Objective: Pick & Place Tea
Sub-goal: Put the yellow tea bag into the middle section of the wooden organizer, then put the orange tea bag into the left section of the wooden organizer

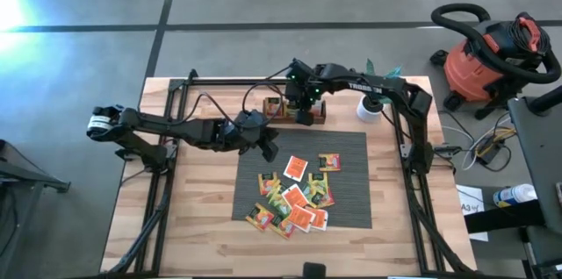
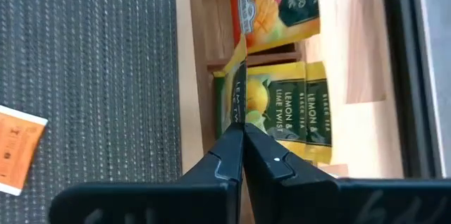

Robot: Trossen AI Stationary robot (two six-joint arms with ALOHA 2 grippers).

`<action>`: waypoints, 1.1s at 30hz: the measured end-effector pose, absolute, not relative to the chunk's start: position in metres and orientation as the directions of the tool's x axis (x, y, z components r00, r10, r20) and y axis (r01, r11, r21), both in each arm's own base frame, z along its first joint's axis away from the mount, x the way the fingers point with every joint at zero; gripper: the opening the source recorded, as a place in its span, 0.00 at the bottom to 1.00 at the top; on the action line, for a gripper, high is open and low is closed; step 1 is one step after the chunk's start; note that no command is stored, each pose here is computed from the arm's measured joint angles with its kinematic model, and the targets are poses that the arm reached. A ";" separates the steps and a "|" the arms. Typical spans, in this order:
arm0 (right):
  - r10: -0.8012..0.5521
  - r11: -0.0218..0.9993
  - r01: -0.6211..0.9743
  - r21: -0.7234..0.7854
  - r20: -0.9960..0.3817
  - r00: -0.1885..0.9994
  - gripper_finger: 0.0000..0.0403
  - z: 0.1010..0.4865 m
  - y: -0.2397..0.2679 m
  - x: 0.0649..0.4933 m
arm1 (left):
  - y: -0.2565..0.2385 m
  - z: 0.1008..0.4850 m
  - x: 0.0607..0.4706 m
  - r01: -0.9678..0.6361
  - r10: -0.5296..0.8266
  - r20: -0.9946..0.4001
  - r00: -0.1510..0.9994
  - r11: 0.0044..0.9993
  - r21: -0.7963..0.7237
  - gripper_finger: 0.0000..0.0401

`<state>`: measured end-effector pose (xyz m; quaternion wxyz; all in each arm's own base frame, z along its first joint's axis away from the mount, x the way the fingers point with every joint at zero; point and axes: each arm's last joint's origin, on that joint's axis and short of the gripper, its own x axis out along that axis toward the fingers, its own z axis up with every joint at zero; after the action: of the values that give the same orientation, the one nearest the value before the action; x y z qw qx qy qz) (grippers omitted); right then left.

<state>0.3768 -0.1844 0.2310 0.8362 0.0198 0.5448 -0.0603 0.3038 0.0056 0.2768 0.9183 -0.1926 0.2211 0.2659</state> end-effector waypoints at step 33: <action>-0.157 0.978 0.183 -0.096 -0.920 0.358 0.36 0.241 -0.188 0.363 | 0.005 0.274 0.301 -0.611 0.410 -0.537 0.737 0.744 -0.271 0.16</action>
<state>0.3630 -0.1878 0.2414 0.8239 0.0117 0.5571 -0.1032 0.3013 0.0050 0.2738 0.9055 -0.2206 0.2278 0.2821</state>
